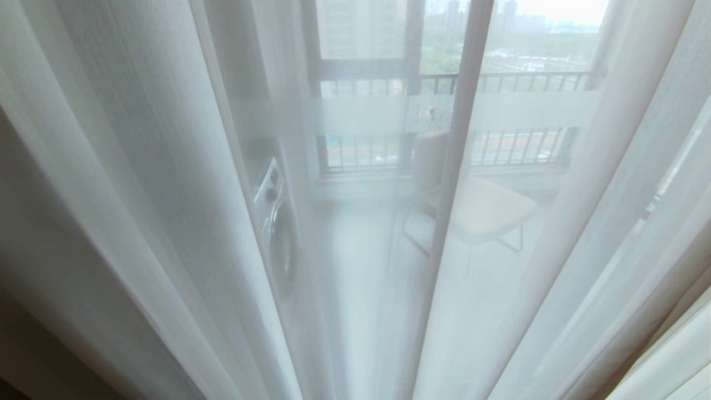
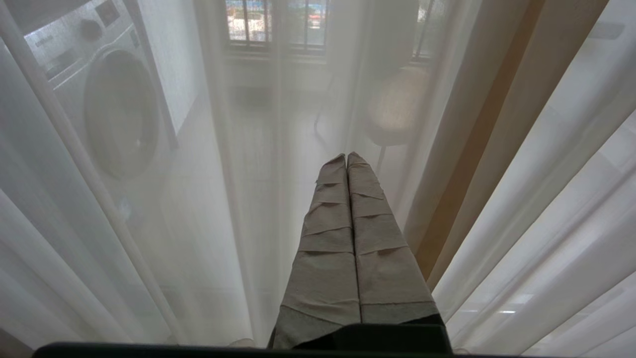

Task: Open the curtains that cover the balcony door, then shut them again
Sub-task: Close the outer curtains on both sides

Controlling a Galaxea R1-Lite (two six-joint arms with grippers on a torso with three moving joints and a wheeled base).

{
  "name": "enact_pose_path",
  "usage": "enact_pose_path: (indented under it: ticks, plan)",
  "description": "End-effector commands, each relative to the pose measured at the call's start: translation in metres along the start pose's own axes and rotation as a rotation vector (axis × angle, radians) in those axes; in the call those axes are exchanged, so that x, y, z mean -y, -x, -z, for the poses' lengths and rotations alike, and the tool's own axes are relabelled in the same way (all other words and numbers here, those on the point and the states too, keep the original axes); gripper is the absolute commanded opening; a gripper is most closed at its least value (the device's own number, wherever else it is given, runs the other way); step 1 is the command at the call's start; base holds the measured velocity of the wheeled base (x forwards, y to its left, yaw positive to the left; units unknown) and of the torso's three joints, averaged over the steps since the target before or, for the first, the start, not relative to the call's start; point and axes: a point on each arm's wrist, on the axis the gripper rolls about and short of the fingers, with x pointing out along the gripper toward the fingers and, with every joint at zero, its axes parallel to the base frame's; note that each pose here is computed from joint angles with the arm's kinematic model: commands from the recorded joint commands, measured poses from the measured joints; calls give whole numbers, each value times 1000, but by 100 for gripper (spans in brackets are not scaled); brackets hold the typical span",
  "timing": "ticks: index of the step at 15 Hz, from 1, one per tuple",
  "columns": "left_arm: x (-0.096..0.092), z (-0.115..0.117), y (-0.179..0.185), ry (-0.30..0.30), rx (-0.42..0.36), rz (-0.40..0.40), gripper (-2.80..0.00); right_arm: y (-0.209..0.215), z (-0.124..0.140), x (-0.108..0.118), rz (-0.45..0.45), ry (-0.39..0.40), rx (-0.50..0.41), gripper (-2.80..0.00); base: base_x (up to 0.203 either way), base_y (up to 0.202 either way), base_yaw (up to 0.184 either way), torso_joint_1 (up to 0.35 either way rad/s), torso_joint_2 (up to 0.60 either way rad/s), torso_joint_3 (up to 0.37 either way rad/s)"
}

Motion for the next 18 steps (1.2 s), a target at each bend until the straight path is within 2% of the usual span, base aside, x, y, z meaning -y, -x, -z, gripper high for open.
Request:
enact_pose_path:
  ticks: [1, 3, 4, 6, 9, 11, 13, 14, 18]
  plan:
    - [29, -31, -77, -35, -33, -201, -280, 0, 0, 0, -1, 1, 0, -280, 0, 0, 0, 0, 0, 0]
    - [28, -56, -120, -62, 29, -409, -280, 0, 0, 0, -1, 1, 0, -280, 0, 0, 0, 0, 0, 0]
    - [23, -68, -140, -73, 69, -480, -280, 0, 0, 0, -1, 1, 0, -280, 0, 0, 0, 0, 0, 0]
    - [2, -90, -174, -117, 151, -597, -280, 0, 0, 0, -1, 1, 0, -280, 0, 0, 0, 0, 0, 0]
    - [-43, -112, -210, -208, 237, -668, -280, 0, 0, 0, -1, 1, 0, -280, 0, 0, 0, 0, 0, 0]
    - [-76, -116, -219, -264, 244, -706, -280, 0, 0, 0, -1, 1, 0, -280, 0, 0, 0, 0, 0, 0]
    - [-99, -115, -221, -294, 231, -742, -280, 0, 0, 0, -1, 1, 0, -280, 0, 0, 0, 0, 0, 0]
    - [-110, -113, -222, -306, 222, -752, 0, 0, 0, 0, -1, 1, 0, -280, 0, 0, 0, 0, 0, 0]
    - [-139, -105, -226, -329, 181, -756, 0, 0, 0, 0, -1, 1, 0, -280, 0, 0, 0, 0, 0, 0]
